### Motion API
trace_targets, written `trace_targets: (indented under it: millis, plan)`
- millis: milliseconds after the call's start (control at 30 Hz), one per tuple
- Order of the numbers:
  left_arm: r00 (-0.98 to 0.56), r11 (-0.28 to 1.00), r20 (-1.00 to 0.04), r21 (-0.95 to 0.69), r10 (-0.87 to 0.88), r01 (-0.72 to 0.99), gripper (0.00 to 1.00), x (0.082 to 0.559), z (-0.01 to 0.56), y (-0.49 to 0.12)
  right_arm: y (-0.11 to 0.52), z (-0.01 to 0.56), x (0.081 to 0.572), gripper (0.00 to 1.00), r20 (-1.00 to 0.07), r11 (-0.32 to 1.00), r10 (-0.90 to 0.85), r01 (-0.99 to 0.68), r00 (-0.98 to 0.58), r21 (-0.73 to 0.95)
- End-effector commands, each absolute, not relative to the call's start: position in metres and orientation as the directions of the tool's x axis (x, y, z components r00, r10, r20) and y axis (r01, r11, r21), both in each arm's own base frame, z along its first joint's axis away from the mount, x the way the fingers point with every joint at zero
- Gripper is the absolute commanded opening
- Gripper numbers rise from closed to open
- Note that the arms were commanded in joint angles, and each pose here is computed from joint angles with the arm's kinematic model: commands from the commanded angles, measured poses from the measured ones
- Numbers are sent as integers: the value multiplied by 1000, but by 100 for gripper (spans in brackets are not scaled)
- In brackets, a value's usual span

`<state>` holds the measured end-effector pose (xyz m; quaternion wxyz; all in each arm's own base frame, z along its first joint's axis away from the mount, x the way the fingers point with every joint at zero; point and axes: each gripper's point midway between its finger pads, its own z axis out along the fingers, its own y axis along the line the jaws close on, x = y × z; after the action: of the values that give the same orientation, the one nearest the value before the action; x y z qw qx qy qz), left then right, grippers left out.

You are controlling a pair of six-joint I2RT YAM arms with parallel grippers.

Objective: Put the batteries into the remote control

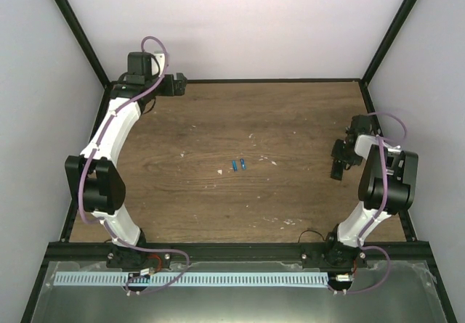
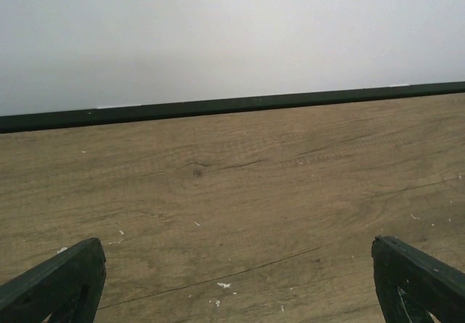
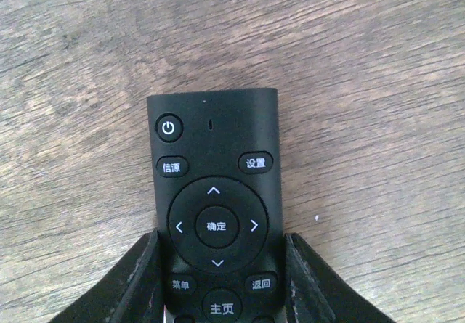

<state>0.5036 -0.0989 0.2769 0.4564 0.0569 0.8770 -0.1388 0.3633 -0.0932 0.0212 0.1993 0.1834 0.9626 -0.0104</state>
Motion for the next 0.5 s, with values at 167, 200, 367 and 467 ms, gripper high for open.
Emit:
trace_targets:
  millis: [167,200,367,467]
  plan:
    - [-560,948,-828,-205,-35,244,100,509,285,-105,-66,2,351,31,-298,934,352,314,-887,168]
    - [-557,947,-829,-209,-40,243,100,509,286,-105,-62,5,355,31,-306,936,343,298,-888,185]
    - [-570,939,-819,-244,-66,243,100,510,281,-109,-32,24,386,31,-364,963,251,195,-897,185]
    - [-585,930,-806,-278,-90,240,100,513,275,-112,8,43,417,31,-416,977,151,72,-897,201]
